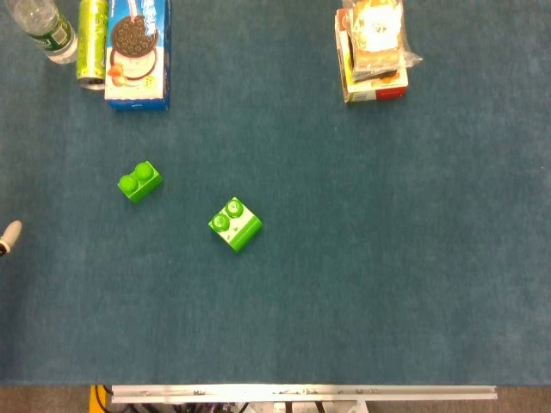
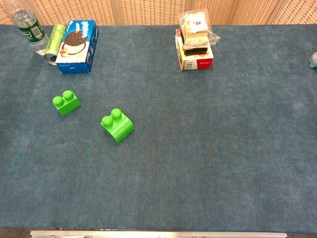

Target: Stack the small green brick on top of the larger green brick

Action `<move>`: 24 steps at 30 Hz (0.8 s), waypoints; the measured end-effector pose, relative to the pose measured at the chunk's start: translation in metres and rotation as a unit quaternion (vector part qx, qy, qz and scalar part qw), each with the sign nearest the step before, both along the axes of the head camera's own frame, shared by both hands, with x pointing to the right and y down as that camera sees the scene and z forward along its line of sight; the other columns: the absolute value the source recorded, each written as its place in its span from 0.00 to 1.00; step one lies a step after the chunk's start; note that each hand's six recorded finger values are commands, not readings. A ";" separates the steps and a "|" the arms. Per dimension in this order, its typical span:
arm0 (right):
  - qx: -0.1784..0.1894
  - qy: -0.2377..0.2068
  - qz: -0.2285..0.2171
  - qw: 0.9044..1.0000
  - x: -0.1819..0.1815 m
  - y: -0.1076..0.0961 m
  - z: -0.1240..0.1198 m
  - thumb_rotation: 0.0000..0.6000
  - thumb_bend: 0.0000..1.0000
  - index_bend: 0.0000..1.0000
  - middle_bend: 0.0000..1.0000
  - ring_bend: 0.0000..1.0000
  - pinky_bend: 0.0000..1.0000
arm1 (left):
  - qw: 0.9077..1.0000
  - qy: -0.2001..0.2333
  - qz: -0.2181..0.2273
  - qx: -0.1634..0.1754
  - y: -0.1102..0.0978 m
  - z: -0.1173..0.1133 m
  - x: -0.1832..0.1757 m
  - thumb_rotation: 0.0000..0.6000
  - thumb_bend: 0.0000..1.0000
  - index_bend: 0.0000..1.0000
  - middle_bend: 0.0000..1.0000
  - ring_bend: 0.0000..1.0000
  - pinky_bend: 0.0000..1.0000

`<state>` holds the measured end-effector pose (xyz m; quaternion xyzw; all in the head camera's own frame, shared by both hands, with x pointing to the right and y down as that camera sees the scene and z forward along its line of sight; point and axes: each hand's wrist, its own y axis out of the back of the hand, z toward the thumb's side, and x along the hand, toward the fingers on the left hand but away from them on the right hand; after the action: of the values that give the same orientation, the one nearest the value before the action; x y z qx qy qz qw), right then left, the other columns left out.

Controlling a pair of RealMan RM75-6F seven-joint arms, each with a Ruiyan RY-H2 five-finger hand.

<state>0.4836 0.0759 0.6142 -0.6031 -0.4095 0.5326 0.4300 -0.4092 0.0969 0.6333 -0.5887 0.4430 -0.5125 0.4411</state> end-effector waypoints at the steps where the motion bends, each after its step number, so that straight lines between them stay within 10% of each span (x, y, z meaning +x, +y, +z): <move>1: 0.001 -0.001 0.000 1.000 0.000 0.000 0.000 1.00 0.25 0.22 0.24 0.12 0.32 | 1.000 0.001 0.001 0.000 0.000 0.000 0.000 1.00 0.23 0.05 0.00 0.05 0.29; 24: 0.014 -0.014 0.010 1.000 0.005 0.001 -0.009 1.00 0.25 0.22 0.24 0.12 0.32 | 0.999 0.030 -0.009 0.016 0.000 -0.001 0.005 1.00 0.18 0.01 0.00 0.05 0.22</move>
<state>0.4887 0.0767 0.6055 -0.6003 -0.4294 0.5223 0.4271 -0.4041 0.0972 0.6323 -0.5927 0.4693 -0.4916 0.4322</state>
